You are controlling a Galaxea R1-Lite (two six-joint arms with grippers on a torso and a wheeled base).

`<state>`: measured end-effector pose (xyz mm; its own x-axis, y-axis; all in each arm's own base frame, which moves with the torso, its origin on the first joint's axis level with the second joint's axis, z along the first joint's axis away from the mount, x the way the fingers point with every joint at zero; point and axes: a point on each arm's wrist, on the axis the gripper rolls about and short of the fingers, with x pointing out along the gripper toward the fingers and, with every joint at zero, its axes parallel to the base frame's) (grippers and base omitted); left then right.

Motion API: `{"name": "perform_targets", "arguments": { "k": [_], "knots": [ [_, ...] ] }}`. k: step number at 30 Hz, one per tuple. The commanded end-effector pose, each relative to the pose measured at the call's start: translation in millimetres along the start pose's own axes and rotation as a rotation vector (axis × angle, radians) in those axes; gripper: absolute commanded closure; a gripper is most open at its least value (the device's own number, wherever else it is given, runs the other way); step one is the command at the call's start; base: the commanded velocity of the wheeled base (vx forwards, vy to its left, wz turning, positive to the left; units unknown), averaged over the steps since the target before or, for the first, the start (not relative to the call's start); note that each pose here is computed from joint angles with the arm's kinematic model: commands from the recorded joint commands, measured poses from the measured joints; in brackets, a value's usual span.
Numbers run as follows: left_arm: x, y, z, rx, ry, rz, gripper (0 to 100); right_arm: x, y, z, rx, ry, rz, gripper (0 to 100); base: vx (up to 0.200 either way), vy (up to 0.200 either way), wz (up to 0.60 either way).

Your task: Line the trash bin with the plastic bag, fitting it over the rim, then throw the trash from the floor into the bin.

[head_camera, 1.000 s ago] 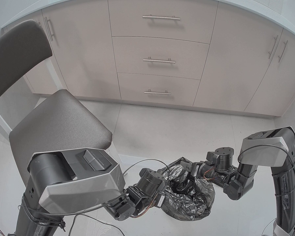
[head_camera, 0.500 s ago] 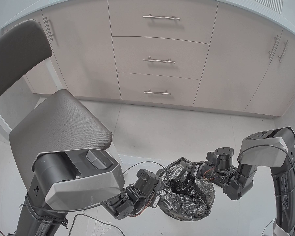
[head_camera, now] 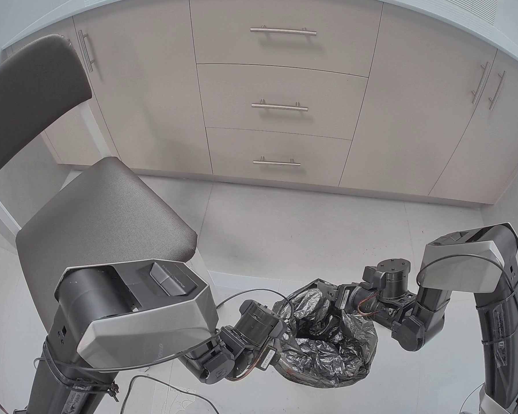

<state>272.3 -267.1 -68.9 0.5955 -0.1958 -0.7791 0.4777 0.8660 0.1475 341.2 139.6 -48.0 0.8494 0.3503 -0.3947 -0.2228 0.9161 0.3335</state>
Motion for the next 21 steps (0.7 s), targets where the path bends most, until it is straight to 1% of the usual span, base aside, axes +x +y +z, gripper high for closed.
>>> {"name": "perform_targets", "arguments": {
  "k": [1, 8, 12, 16, 18, 21],
  "knots": [
    [-0.1, 1.8, 1.3, -0.002, 0.006, 0.012, 0, 0.7, -0.6, -1.6, -0.001, 0.004, -0.001, 0, 0.0, 0.0, 0.0],
    [1.9, 5.5, 6.1, -0.007, 0.027, 0.025, 0, 0.9, -0.5, -1.4, -0.001, 0.004, -0.001, 0, 0.0, 0.0, 0.0],
    [2.9, 4.7, 10.6, 0.0, 0.054, 0.029, 0, 1.5, -1.4, -1.9, 0.0, 0.005, -0.003, 0, 0.0, 0.0, 0.0],
    [2.9, 1.8, 13.1, -0.004, 0.055, 0.024, 0, 2.3, -2.9, -5.8, -0.003, 0.016, -0.007, 0, 0.0, 0.0, 0.0],
    [2.4, 0.0, 13.5, -0.024, 0.048, 0.021, 0, 2.0, -3.0, -6.1, -0.004, 0.017, -0.008, 0, 0.0, 0.0, 0.0],
    [-6.2, -5.3, 19.4, -0.081, 0.022, 0.008, 0, 2.4, -3.7, -7.8, -0.011, 0.031, -0.015, 0, 0.0, 0.0, 0.0]
  ]
}}
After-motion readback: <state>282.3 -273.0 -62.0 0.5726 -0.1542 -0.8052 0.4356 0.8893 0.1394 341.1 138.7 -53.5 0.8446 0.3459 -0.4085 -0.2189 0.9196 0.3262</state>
